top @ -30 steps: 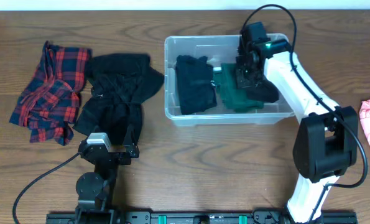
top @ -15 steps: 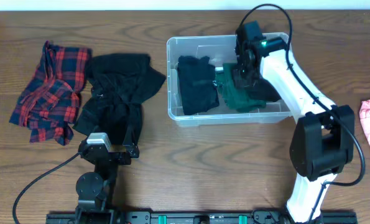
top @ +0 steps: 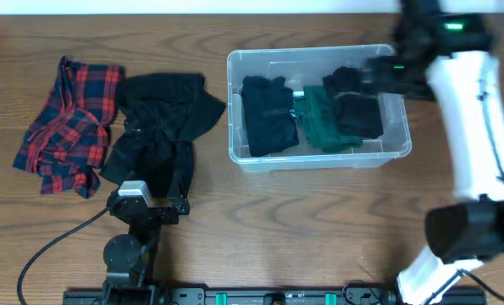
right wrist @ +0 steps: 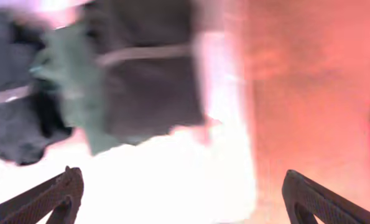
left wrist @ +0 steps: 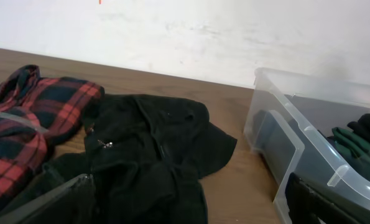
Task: Pack container
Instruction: 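Push the black cloth down, open right gripper and withdraw right, then reach right gripper to the pink cloth at far right and grasp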
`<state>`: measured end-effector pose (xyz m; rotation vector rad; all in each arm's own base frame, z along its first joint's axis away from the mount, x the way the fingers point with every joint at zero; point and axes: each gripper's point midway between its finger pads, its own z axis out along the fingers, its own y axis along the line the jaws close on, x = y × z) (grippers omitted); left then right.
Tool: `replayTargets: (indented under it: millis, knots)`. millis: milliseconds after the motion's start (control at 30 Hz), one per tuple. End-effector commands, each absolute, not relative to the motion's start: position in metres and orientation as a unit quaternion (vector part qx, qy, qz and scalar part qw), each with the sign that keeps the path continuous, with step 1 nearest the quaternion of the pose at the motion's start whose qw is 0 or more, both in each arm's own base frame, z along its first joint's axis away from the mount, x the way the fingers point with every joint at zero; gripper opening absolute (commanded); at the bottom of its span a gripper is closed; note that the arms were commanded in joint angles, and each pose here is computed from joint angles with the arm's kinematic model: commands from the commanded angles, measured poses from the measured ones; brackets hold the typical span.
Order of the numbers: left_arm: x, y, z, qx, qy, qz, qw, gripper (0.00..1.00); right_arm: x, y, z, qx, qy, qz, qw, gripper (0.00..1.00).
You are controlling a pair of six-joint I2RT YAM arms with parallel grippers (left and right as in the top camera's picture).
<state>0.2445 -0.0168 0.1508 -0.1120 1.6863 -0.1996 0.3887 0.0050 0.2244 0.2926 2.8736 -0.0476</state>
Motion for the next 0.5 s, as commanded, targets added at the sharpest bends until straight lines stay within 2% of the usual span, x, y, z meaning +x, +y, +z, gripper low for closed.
replayTargets:
  millis: [0,267,467]
  knots:
    - [0.244,-0.013,0.133,-0.055,0.762,-0.077,0.64,0.98,0.371,-0.05,0.249,0.198,0.969,-0.025,0.145,0.99]
    - [0.244,-0.013,0.133,-0.055,0.762,-0.077,0.64,0.98,0.322,-0.169,0.238,0.395,0.91,-0.042,0.116,0.99]
    - [0.244,-0.013,0.133,-0.055,0.762,-0.077,0.64,0.98,0.293,-0.214,0.196,0.407,0.907,-0.075,0.076,0.98]
